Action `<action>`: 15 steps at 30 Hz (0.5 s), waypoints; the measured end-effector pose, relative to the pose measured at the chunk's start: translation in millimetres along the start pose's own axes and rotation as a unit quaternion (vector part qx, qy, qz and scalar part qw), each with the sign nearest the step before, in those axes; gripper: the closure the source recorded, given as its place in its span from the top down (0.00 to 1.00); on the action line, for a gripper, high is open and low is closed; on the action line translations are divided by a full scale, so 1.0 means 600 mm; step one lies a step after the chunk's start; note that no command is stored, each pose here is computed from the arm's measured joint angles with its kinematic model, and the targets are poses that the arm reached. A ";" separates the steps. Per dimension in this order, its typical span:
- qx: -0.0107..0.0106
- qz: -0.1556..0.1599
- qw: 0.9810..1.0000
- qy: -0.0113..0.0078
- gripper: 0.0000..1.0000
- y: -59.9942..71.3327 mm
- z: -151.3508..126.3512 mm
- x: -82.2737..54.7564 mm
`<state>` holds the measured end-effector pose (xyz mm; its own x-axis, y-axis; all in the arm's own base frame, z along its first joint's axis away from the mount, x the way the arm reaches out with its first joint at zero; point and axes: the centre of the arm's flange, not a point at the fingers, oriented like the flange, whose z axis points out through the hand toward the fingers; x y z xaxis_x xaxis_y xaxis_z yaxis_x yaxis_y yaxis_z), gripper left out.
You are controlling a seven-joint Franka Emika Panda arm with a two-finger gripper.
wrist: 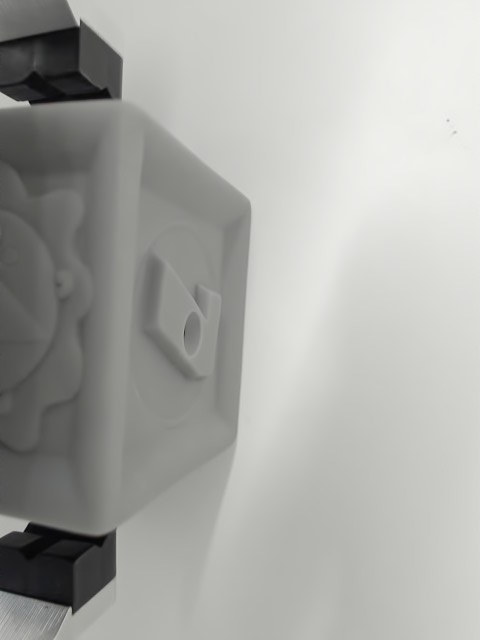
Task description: Destack cube
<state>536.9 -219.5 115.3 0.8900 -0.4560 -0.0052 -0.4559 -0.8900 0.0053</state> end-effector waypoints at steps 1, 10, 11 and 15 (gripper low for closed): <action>0.000 0.000 1.000 0.000 1.00 0.000 0.000 0.000; 0.001 0.000 1.000 0.001 1.00 0.000 -0.009 0.001; 0.001 0.000 1.000 0.001 1.00 0.000 -0.012 0.001; 0.001 0.001 1.000 0.001 1.00 0.000 -0.024 0.001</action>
<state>537.7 -219.9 129.8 0.8894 -0.4570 -0.0024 -0.4570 -0.8894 0.0027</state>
